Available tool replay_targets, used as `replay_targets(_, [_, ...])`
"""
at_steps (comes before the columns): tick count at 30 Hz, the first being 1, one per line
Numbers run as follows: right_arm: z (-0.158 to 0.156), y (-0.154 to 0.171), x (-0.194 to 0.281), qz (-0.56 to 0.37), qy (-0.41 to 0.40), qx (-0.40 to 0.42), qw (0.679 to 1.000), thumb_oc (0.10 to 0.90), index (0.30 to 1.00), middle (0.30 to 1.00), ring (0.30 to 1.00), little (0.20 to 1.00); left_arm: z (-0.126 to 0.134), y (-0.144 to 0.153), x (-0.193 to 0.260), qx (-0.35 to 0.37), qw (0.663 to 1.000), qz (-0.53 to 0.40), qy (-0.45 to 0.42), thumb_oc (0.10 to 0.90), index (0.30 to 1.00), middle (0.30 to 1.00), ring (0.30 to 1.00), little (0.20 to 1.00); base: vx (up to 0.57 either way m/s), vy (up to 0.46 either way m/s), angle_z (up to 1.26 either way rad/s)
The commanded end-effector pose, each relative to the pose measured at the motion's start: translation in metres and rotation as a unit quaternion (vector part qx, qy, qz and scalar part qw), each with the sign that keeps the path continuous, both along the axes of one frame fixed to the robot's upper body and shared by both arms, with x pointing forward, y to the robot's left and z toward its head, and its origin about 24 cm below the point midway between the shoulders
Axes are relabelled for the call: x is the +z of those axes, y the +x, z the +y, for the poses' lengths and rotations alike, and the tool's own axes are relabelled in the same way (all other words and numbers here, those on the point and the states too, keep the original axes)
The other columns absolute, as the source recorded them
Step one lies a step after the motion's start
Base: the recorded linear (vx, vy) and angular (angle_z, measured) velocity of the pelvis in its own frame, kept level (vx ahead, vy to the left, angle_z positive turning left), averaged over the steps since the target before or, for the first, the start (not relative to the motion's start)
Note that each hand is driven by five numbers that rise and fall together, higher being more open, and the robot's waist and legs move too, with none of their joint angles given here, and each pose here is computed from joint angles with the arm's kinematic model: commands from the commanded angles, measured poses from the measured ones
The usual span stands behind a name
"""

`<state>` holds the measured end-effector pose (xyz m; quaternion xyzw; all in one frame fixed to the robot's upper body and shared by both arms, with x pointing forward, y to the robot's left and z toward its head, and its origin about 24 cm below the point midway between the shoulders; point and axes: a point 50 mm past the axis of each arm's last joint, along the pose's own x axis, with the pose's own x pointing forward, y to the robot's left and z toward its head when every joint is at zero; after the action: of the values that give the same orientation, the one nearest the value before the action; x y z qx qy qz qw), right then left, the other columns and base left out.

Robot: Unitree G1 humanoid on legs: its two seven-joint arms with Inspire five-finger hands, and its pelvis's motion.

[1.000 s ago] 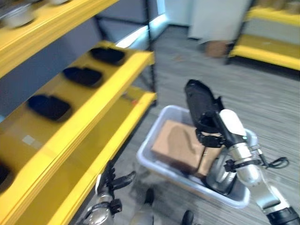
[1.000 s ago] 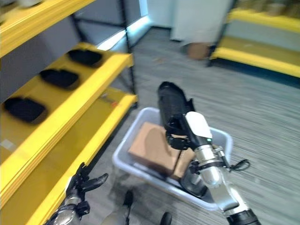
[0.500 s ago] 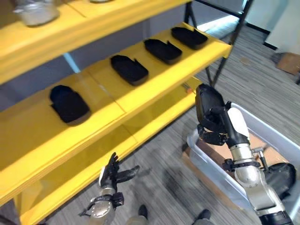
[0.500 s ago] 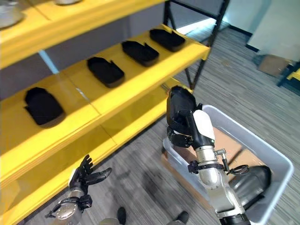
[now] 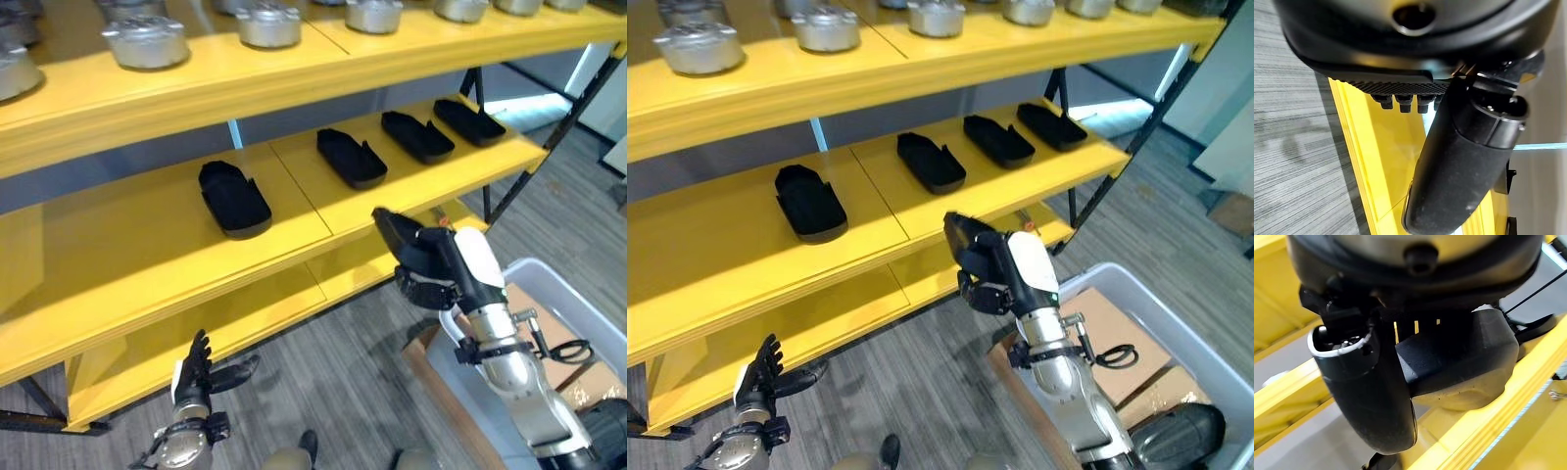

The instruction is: Move parts from the plastic box to the shelf.

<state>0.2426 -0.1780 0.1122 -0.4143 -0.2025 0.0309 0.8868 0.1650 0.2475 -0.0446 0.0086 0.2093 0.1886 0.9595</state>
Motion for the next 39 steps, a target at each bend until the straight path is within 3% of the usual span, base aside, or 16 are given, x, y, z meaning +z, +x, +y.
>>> replay_targets(1, [0.002,-0.001,0.062,-0.158,0.024,0.038,0.986,0.400,0.300,0.300,0.300,0.300,-0.008,0.016,0.029,-0.040,0.995,-0.087,0.027,0.900,1.000,1.000,1.000,1.000,0.06,-0.050,0.36])
replay_targets(8, [0.009,-0.003,0.063,-0.151,0.038,0.067,0.985,0.400,0.300,0.300,0.300,0.300,-0.015,0.001,0.021,-0.011,0.997,-0.080,-0.012,0.900,1.000,1.000,1.000,1.000,0.08,-0.093,0.05])
replay_targets(18, [0.004,0.000,0.073,-0.172,0.024,0.056,0.983,0.400,0.300,0.300,0.300,0.300,-0.018,0.007,0.021,-0.006,0.995,-0.089,-0.039,0.900,1.000,1.000,1.000,1.000,-0.02,0.007,0.29])
replay_targets(28, [-0.014,-0.010,0.077,-0.198,0.009,-0.004,0.980,0.400,0.300,0.300,0.300,0.300,-0.024,0.011,0.025,-0.030,0.995,-0.091,-0.029,0.900,1.000,1.000,1.000,1.000,0.11,0.296,0.37])
replay_targets(39, [0.012,-0.007,0.091,-0.246,0.002,0.025,0.969,0.400,0.300,0.300,0.300,0.300,-0.012,0.011,0.032,-0.030,0.995,-0.093,-0.002,0.900,1.000,1.000,1.000,1.000,0.07,0.211,0.20])
